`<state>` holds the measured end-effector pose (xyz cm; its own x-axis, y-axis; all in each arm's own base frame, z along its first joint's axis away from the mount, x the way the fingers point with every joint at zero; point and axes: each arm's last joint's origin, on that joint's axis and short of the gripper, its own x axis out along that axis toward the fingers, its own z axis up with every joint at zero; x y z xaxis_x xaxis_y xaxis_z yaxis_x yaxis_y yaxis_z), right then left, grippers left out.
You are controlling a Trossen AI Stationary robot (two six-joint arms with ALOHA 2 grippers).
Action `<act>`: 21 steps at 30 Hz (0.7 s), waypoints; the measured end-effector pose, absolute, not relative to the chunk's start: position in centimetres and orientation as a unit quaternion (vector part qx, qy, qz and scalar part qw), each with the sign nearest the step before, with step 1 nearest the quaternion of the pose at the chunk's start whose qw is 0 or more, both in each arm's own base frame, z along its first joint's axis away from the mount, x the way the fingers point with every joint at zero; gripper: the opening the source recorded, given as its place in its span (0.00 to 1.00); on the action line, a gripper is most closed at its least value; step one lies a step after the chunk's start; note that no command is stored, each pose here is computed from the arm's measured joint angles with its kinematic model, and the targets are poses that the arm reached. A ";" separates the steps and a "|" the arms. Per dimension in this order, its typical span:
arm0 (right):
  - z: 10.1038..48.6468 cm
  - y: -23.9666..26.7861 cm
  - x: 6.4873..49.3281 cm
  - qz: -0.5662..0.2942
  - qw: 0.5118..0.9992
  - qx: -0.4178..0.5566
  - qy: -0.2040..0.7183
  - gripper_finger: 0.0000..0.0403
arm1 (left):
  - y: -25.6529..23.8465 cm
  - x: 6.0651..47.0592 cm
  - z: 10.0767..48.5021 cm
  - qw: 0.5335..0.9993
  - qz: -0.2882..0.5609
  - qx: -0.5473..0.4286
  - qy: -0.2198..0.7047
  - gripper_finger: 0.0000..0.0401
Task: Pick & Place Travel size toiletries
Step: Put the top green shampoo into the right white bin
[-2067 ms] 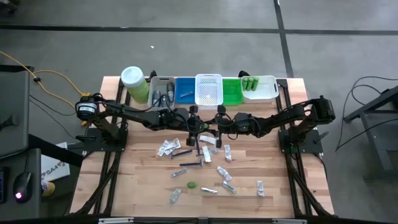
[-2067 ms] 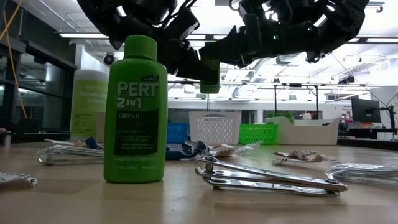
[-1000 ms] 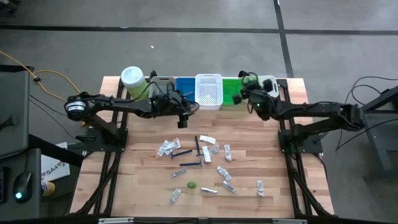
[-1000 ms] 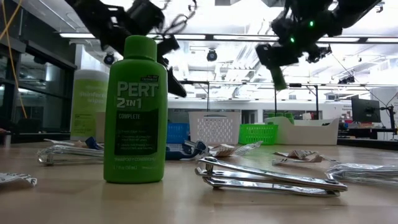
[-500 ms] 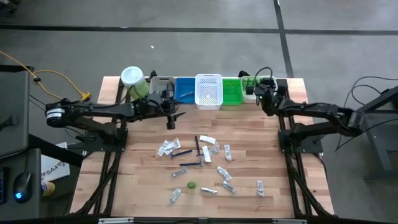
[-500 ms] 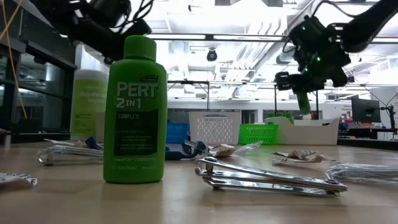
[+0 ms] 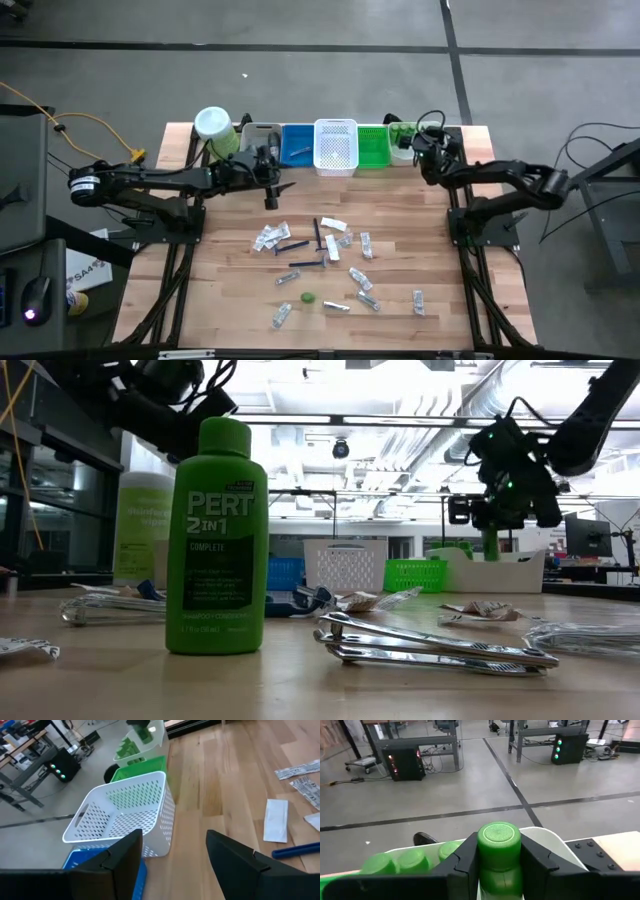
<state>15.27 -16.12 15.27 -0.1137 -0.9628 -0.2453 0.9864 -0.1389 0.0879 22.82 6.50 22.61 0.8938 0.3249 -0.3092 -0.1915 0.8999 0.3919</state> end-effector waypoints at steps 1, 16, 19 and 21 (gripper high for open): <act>15.0 -16.3 15.3 -0.747 0.652 0.122 0.048 0.22 | 6.5 22.8 22.6 0.956 0.134 0.181 0.187 0.54; 12.4 -19.4 15.6 -0.747 0.651 0.135 0.028 0.22 | 6.5 22.8 22.6 0.957 0.125 0.184 0.187 0.54; 12.0 -19.9 15.6 -0.744 0.653 0.140 0.037 0.22 | 6.5 22.8 22.6 0.957 0.125 0.184 0.187 0.54; 11.9 -20.4 15.6 -0.739 0.656 0.145 0.039 0.22 | 6.5 22.8 22.6 0.957 0.125 0.184 0.187 0.54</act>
